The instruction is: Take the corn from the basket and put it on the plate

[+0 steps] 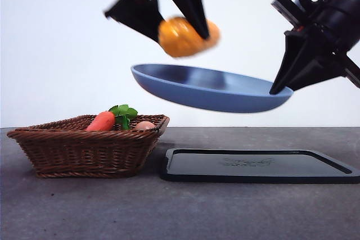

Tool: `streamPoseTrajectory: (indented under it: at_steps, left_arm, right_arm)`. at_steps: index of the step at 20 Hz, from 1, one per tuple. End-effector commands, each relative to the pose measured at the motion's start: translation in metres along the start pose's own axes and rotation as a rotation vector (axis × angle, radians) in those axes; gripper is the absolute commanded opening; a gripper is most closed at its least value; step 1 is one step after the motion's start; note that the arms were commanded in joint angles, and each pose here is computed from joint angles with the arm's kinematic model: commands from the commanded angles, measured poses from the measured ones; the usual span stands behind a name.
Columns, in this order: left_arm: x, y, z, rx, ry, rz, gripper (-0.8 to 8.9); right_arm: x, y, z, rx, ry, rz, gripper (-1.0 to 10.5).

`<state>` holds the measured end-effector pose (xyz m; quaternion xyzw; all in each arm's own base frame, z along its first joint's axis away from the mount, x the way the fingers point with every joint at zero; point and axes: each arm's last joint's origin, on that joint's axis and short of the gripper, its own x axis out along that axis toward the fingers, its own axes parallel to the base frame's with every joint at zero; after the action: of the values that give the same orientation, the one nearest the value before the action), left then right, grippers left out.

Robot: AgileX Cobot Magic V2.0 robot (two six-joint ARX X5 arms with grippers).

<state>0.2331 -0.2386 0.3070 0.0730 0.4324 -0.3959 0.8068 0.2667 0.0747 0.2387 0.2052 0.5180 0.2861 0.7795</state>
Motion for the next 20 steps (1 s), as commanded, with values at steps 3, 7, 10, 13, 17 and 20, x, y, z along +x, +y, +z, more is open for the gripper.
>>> streamPoseTrajectory:
  at_steps: [3,7,10,13,17,20]
  left_arm:
    - [0.044,-0.011,0.002,0.1,0.039,-0.025,1.78]
    - [0.061,-0.01,-0.002,0.098,0.078,-0.021,2.29]
    - [0.061,-0.01,-0.002,0.098,0.079,-0.021,3.64]
    - [0.061,-0.01,-0.001,0.099,0.076,-0.022,4.21]
    - [0.046,-0.014,0.01,0.101,0.036,-0.027,4.22]
    - [0.018,-0.021,0.025,0.113,-0.013,-0.033,4.22]
  right_arm:
    - [-0.006,0.006,0.011,0.0,-0.018,0.016,0.0]
    - [-0.008,0.002,0.009,0.0,-0.004,0.003,0.0]
    - [-0.009,0.001,0.009,-0.002,-0.005,-0.001,0.0]
    - [-0.01,0.0,0.009,-0.004,-0.01,-0.004,0.0]
    - [-0.011,-0.002,0.01,-0.009,-0.016,-0.016,0.0]
    - [-0.013,-0.006,0.011,-0.004,-0.032,-0.045,0.0]
